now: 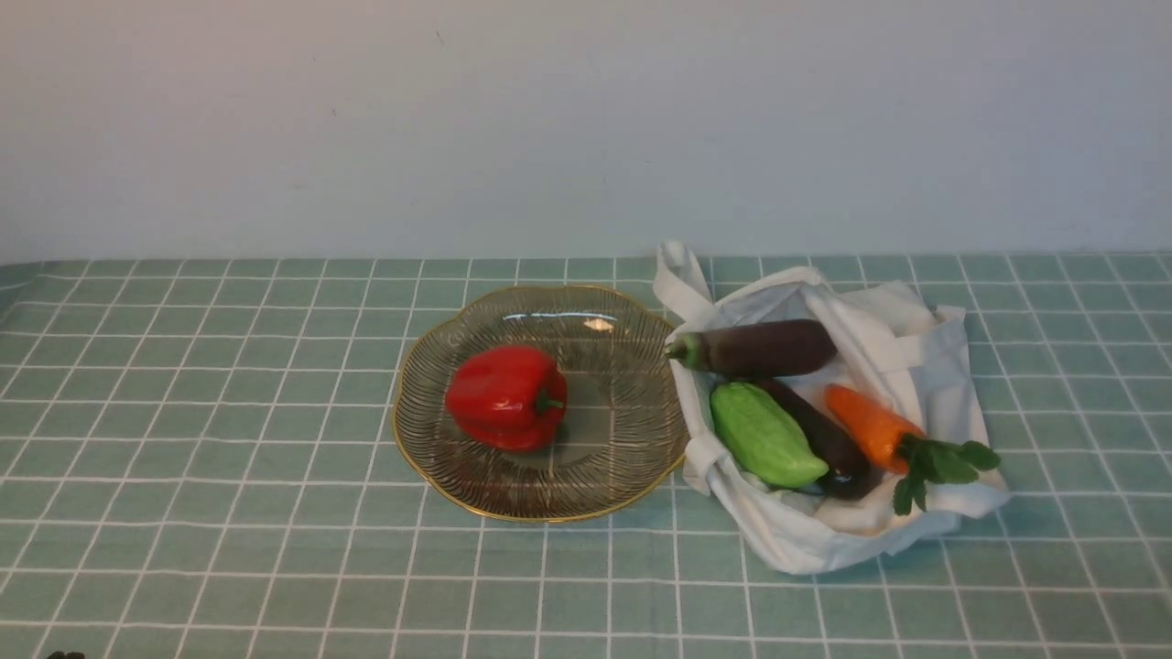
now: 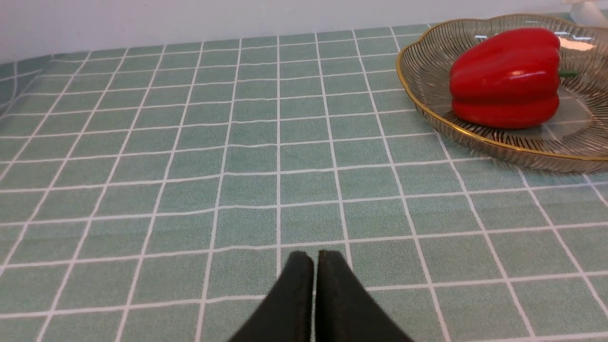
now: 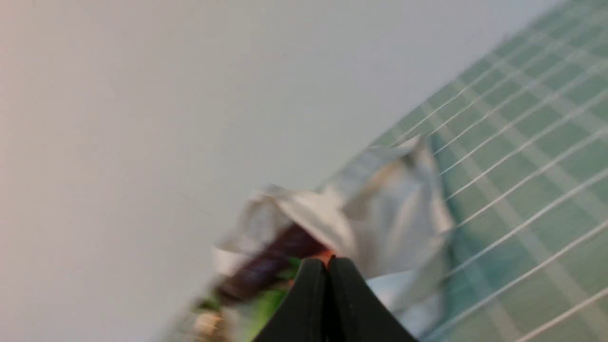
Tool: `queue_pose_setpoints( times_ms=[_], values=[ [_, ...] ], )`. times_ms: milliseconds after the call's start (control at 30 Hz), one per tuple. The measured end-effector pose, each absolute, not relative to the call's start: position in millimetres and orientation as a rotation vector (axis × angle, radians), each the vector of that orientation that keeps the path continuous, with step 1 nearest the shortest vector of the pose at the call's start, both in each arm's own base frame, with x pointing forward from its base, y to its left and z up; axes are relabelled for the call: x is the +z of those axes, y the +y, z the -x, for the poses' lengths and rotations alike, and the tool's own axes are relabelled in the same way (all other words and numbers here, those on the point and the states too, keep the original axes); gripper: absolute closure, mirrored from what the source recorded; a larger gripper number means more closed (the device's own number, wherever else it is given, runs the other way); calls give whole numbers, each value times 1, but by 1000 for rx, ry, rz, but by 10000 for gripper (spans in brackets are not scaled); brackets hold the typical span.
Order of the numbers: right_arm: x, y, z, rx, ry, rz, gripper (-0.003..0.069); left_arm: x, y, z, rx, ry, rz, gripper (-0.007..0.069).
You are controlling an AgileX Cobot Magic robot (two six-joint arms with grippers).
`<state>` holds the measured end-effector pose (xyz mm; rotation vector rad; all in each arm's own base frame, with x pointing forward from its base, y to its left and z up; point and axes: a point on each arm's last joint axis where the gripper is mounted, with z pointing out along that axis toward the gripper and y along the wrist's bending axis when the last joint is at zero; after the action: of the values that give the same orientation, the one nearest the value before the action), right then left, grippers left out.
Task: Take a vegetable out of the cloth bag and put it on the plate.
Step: Use the right arm to grab an eggplant from the bag
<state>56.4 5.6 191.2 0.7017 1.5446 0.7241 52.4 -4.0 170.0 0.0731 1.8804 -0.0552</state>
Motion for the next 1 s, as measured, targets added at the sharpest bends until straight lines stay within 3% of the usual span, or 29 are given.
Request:
queue_pose_setpoints(
  times_ms=[133,333,433,467,600,633,700,767,800,833,867,900,933,1000],
  values=[
    [194,7,-57,908,1457,-855,674,170,-4,-52,-55,1880,-73,629],
    [201,5,-56,900,1407,-838,674,170,-4,-52,-55,1880,-73,629],
    [253,2,-46,768,1286,-623,674,170,-4,-52,-55,1880,-73,629],
    [257,2,-45,756,1276,-608,674,170,-4,-52,-55,1880,-73,629],
    [331,4,-35,487,1247,-322,674,170,-4,-52,-55,1880,-73,629],
    [343,7,-44,412,1329,-243,674,170,-4,-52,-55,1880,-73,629],
    [351,9,-52,372,1413,-189,674,170,-4,-52,-55,1880,-73,629],
    [355,15,-80,320,1679,-83,673,170,-4,-52,-55,1880,-73,629],
    [347,17,-96,312,1854,-42,672,170,-4,-52,-55,1880,-73,629],
    [347,17,-100,307,1865,-41,672,170,-4,-52,-55,1880,-73,629],
    [334,18,-122,304,2078,-10,672,170,-4,-52,-55,1880,-73,629],
    [331,19,-124,308,2116,-3,672,170,-4,-52,-55,1880,-73,629],
    [316,19,-148,322,2297,9,672,170,-4,-52,-55,1880,-73,629],
    [299,21,-169,359,2467,13,670,170,-4,-52,-55,1880,-73,629]
  ],
)
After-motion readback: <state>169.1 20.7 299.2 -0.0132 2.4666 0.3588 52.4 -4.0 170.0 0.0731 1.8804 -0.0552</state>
